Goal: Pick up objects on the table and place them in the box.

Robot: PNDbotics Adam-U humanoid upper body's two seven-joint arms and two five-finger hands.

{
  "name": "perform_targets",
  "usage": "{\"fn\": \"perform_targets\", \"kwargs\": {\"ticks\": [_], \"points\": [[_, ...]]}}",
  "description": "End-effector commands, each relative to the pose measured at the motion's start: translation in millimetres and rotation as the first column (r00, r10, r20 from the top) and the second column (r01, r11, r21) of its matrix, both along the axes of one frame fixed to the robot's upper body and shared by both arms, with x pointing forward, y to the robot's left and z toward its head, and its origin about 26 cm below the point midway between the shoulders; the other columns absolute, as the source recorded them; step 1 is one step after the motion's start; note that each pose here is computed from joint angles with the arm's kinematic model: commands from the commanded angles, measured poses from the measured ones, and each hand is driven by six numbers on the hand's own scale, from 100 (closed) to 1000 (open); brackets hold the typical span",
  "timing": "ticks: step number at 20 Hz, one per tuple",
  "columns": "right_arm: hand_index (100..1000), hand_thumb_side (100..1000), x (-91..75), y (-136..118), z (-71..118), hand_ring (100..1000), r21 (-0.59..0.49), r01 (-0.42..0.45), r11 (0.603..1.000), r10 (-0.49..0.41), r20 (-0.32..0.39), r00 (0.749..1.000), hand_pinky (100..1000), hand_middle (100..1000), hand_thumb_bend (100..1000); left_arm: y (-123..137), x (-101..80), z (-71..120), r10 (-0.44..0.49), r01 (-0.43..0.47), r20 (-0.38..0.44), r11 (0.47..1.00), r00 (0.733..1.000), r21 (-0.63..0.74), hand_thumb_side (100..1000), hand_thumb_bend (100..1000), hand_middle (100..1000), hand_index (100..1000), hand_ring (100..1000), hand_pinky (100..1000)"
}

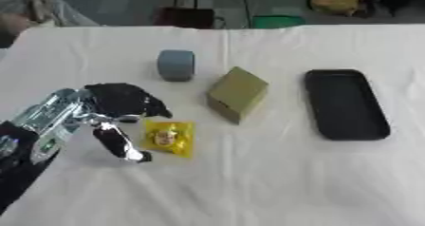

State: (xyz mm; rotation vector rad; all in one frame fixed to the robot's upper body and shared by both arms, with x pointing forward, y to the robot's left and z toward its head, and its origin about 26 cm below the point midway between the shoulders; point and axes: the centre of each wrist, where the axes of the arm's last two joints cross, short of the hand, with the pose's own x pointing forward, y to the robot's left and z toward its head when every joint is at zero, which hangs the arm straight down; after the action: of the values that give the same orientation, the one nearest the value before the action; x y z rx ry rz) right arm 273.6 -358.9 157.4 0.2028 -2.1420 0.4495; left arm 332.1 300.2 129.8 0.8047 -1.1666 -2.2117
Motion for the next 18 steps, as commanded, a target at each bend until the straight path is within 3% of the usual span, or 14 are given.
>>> {"fn": "perform_targets", "kwargs": {"ticks": [1,18], "points": [[847,645,-2.3,0.1,11.2,544,-0.017,-0.012,1.000,0.012,0.036,0.999,667,770,100,2.7,3.1,4.9,0.004,-0.004,0.039,1.000,0.999,0.019,687,512,853,976,822,809],[846,645,-3.4,0.6,10.5,545,-0.016,-0.012,1.000,0.013,0.035,0.999,667,770,100,-2.4,6.8,-4.2,-0.011,0.009,0.066,1.000,0.998,0.027,557,489,804,923,776,791]]}}
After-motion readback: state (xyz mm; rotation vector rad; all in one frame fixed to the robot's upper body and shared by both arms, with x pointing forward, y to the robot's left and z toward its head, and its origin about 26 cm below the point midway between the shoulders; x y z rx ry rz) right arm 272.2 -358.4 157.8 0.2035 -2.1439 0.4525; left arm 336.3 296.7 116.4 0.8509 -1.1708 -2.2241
